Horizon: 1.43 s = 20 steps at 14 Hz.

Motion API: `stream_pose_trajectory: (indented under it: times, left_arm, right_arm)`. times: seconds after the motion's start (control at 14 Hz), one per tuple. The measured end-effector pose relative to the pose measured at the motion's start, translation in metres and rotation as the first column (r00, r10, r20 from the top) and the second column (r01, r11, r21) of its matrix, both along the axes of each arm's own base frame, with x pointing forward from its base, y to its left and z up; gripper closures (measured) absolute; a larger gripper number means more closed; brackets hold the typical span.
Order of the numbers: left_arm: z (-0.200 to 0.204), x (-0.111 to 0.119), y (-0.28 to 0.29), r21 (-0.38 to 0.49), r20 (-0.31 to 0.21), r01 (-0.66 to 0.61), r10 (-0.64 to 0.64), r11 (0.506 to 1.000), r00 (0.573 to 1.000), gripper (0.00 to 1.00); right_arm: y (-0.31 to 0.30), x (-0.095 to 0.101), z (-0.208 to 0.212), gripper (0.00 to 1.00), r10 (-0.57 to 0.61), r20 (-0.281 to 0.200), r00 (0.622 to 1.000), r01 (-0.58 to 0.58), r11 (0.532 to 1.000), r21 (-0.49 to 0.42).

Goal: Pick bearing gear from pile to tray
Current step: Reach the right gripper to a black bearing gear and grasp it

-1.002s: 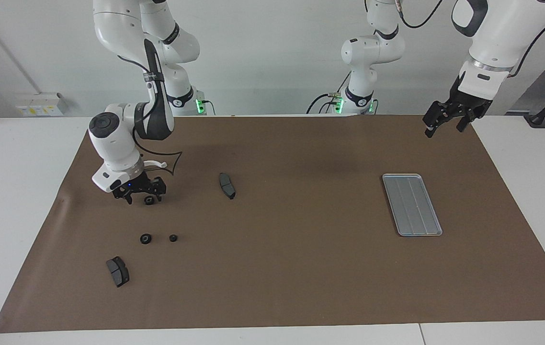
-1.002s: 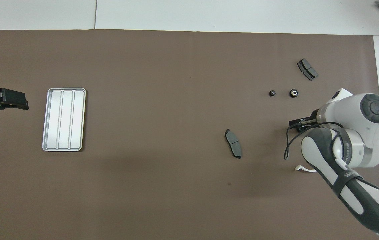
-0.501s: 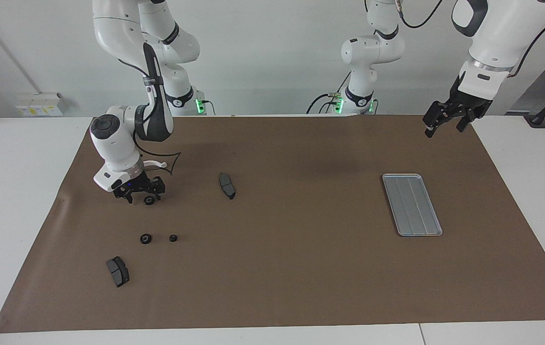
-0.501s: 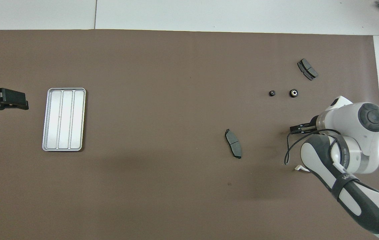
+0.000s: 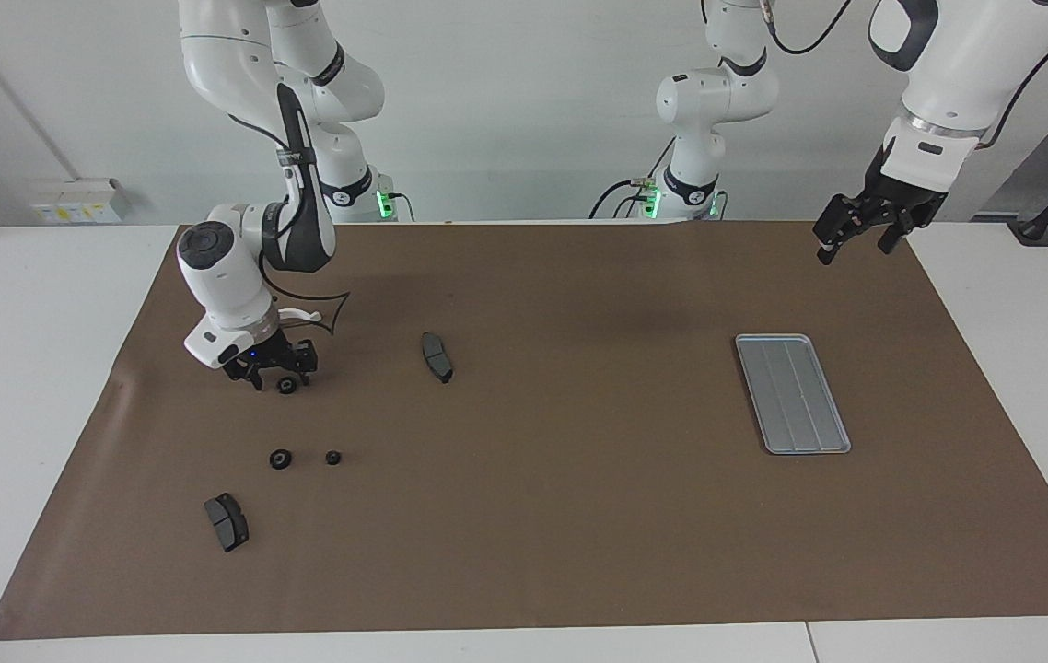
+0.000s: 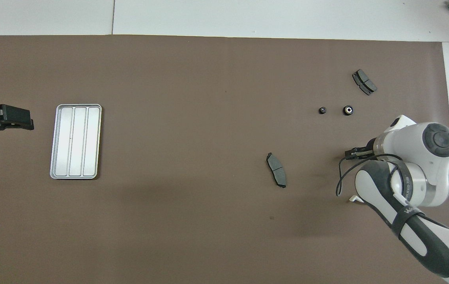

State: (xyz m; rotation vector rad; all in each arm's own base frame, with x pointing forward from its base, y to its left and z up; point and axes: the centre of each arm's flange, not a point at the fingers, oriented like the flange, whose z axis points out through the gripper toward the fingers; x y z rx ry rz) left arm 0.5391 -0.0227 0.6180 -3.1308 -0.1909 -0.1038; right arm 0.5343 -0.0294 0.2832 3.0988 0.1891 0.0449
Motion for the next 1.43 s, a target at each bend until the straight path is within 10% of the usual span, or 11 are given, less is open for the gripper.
stream_pose_trajectory:
  times: [0.29, 1.22, 1.43]
  left_arm:
    - [0.0000, 0.0000, 0.0000, 0.000, 0.000, 0.000, 0.000, 1.000, 1.000, 0.00]
    - [0.0000, 0.0000, 0.0000, 0.000, 0.000, 0.000, 0.000, 1.000, 1.000, 0.00]
    - [0.0000, 0.0000, 0.0000, 0.000, 0.000, 0.000, 0.000, 1.000, 1.000, 0.00]
  right_arm:
    - [0.0035, -0.0002, 0.0023, 0.50, 0.004, 0.004, 1.000, -0.004, 1.000, 0.003]
    - [0.0034, 0.0010, 0.0025, 0.49, 0.004, 0.032, 0.999, -0.005, 1.000, 0.002]
    - [0.0061, 0.0023, 0.0042, 0.65, 0.010, 0.045, 0.999, -0.010, 1.000, 0.002]
